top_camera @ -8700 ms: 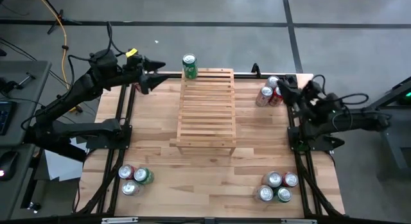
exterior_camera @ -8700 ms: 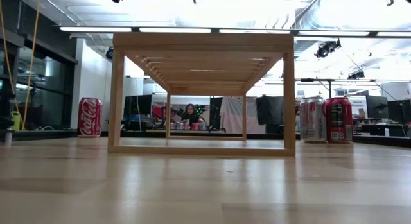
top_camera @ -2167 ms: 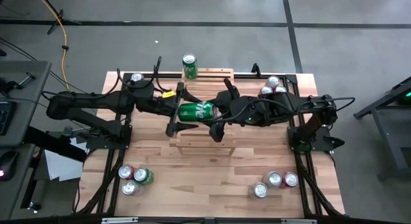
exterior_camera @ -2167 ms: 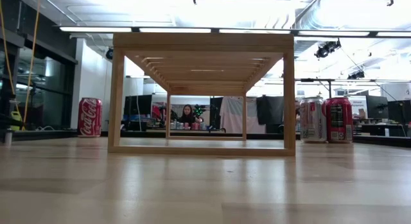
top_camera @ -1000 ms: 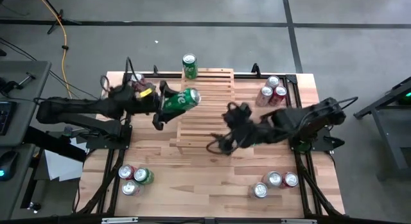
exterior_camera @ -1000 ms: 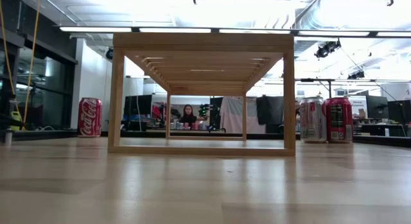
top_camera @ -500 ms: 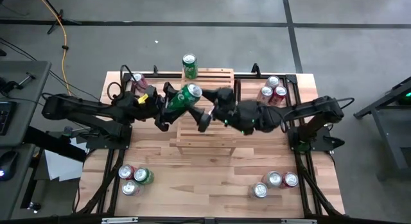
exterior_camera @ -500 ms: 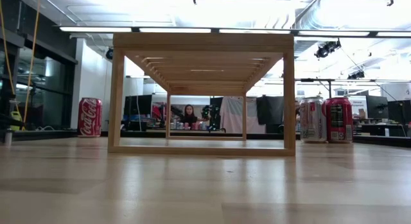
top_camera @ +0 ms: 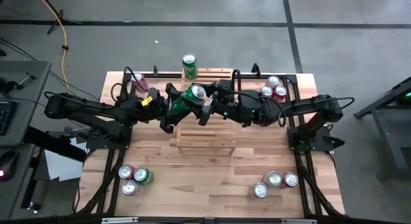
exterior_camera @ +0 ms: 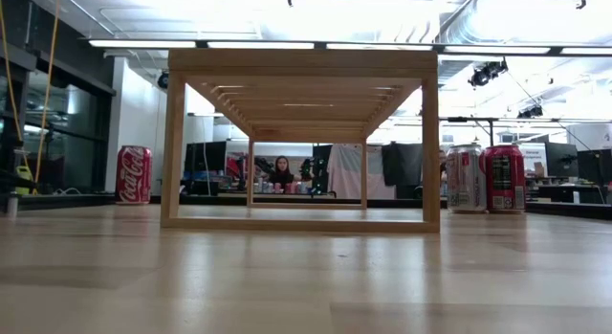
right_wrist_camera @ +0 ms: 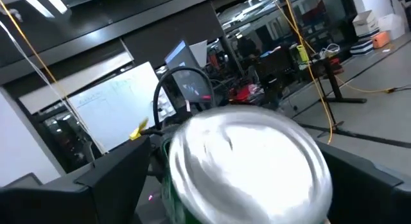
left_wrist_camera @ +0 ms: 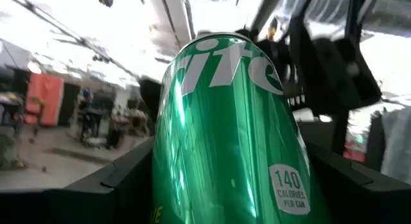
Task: Place canned beverage on shelf
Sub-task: Put the right green soda can on the shelf aligned with the other green soda can
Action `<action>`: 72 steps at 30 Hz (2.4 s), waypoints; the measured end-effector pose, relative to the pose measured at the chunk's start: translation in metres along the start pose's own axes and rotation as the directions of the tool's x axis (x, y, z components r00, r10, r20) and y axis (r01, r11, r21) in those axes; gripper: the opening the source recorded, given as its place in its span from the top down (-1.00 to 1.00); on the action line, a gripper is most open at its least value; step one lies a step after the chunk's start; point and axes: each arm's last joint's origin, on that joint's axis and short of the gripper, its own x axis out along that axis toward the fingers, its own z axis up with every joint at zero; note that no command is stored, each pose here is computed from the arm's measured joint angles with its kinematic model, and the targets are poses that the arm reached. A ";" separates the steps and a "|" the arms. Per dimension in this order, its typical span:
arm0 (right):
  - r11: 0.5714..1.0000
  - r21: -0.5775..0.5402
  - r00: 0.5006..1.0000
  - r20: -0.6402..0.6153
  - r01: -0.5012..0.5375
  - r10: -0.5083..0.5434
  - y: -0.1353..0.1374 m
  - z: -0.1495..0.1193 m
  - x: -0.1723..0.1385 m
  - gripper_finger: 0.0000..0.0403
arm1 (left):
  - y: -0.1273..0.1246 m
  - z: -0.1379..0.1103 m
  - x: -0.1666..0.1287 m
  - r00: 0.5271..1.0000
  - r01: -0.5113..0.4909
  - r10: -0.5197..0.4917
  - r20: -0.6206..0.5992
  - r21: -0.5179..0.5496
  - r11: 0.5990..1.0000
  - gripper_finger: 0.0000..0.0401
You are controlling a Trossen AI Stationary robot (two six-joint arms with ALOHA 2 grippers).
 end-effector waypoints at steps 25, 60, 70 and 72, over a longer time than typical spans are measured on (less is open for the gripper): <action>0.922 -0.274 0.923 -0.196 0.274 -0.332 -0.037 0.050 -0.056 -0.46 | 0.029 0.023 -0.038 0.937 -0.136 0.193 -0.291 0.205 0.969 -0.88; 0.837 -0.501 0.869 -0.289 0.220 -0.401 -0.228 0.020 0.047 -0.46 | 0.089 0.072 -0.055 0.876 -0.405 0.419 -0.241 0.106 0.908 -0.87; 0.808 -0.530 0.822 -0.320 0.256 -0.470 -0.238 0.004 0.060 -0.46 | 0.090 0.102 -0.050 0.886 -0.349 0.398 -0.237 0.224 0.910 -0.87; 0.805 -0.537 0.805 -0.344 0.254 -0.484 -0.243 -0.003 0.061 -0.46 | 0.090 0.104 -0.050 0.888 -0.348 0.397 -0.232 0.226 0.910 -0.87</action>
